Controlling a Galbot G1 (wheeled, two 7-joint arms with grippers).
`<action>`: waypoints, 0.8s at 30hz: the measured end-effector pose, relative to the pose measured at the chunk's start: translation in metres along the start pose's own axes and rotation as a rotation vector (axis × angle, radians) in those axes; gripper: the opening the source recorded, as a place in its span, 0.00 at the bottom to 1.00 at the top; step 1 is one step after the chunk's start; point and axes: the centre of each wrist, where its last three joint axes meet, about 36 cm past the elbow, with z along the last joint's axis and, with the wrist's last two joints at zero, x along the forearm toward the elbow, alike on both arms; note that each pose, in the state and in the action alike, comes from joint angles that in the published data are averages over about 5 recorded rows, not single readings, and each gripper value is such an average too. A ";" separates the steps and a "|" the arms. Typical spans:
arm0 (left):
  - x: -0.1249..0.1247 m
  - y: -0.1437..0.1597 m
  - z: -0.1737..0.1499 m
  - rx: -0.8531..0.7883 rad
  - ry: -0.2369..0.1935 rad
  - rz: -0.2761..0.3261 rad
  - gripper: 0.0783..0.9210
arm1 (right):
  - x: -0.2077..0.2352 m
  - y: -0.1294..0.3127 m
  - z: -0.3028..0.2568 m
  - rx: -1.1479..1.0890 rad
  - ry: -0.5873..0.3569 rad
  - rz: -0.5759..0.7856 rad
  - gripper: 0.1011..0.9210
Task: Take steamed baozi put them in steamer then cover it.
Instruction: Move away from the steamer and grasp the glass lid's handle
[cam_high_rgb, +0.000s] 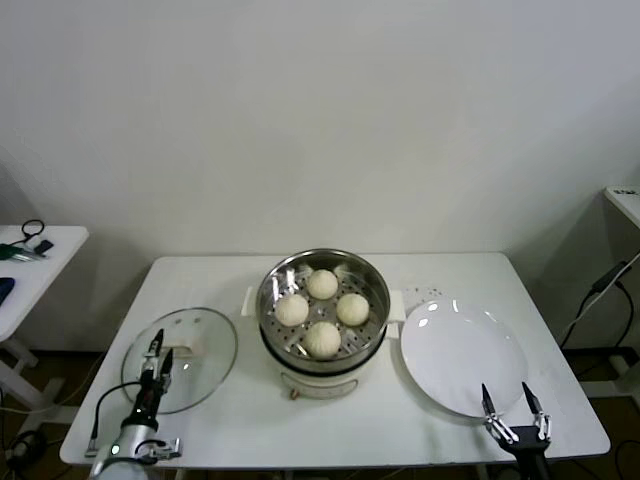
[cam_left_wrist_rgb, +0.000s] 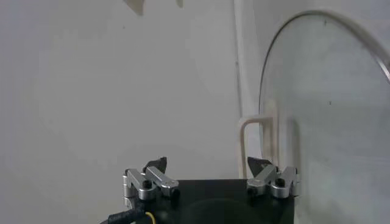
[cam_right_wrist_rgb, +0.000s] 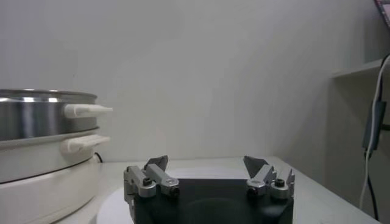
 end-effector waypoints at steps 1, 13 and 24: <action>-0.002 0.000 0.001 -0.001 0.001 0.000 0.88 | 0.000 0.000 0.000 0.001 -0.001 0.000 0.88; -0.016 -0.003 0.004 0.005 0.006 0.009 0.81 | 0.002 0.001 -0.007 0.007 -0.016 0.000 0.88; -0.012 -0.008 0.003 0.015 -0.011 0.038 0.44 | 0.000 0.001 -0.011 0.009 -0.032 0.000 0.88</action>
